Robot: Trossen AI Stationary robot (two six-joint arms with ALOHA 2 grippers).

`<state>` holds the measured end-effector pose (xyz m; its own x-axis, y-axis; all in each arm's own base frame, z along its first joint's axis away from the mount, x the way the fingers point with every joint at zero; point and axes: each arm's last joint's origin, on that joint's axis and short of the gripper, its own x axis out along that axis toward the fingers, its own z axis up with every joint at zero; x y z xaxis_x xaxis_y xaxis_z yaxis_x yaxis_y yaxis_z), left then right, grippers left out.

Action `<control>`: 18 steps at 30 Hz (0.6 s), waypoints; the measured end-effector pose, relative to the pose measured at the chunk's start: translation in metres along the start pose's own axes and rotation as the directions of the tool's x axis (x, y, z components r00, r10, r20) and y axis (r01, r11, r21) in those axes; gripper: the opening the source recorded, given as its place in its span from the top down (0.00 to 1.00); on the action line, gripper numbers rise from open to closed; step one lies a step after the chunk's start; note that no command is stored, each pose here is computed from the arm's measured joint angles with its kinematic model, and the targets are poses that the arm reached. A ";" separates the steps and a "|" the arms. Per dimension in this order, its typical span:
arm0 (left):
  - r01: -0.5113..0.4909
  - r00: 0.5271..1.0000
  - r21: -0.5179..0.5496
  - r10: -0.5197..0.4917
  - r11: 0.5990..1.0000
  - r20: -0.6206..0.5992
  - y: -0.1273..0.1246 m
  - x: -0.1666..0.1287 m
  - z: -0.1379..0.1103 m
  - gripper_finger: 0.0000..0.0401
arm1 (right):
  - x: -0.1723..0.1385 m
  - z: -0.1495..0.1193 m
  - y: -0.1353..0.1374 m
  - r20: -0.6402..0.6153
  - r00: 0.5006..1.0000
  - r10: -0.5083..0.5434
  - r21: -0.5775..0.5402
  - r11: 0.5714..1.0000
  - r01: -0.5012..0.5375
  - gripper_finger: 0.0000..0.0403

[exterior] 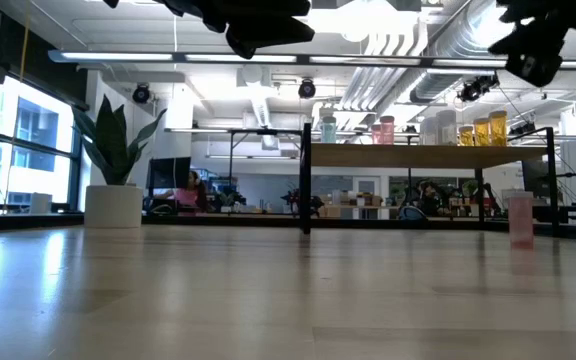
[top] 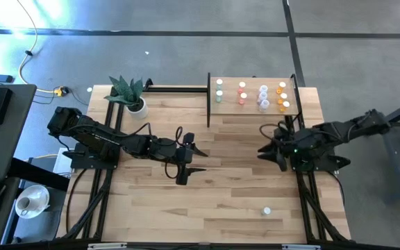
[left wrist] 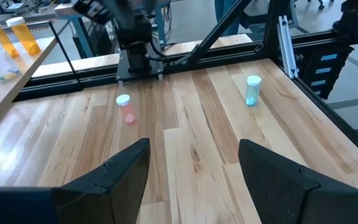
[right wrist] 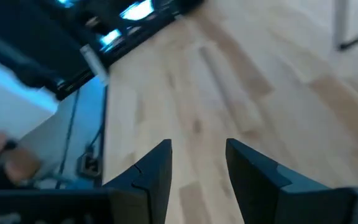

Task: Pick and place medicine bottles onto shelf by color
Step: Put the green pill bottle on the shelf aligned with the other green pill bottle

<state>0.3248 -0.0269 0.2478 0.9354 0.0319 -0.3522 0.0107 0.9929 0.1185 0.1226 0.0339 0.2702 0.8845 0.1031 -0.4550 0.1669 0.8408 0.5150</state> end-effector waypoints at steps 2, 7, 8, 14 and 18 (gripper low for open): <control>0.001 1.000 0.001 -0.001 1.000 -0.007 0.000 0.000 -0.001 0.41 | 0.005 -0.003 0.008 -0.018 0.999 0.045 -0.026 0.999 -0.046 0.65; 0.002 1.000 0.002 -0.002 1.000 -0.018 0.000 0.000 -0.002 0.41 | 0.013 -0.012 0.027 -0.065 0.990 0.128 -0.101 0.986 -0.135 0.65; 0.002 1.000 0.002 -0.002 1.000 -0.018 0.000 0.000 -0.002 0.41 | 0.014 -0.014 0.031 -0.073 0.987 0.145 -0.133 0.979 -0.154 0.65; 0.001 1.000 0.002 -0.001 1.000 -0.018 0.000 0.000 -0.002 0.41 | 0.026 -0.031 0.046 -0.166 0.971 0.174 -0.356 0.908 -0.223 0.65; 0.002 1.000 0.002 -0.002 1.000 -0.017 0.000 0.000 -0.002 0.41 | 0.035 -0.042 0.053 -0.252 0.950 0.183 -0.370 0.889 -0.269 0.65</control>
<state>0.3242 -0.0270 0.2462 0.9291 0.0322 -0.3684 0.0130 0.9927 0.1195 0.1443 0.1048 0.2508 0.7613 0.3857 -0.5212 -0.2506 0.9164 0.3121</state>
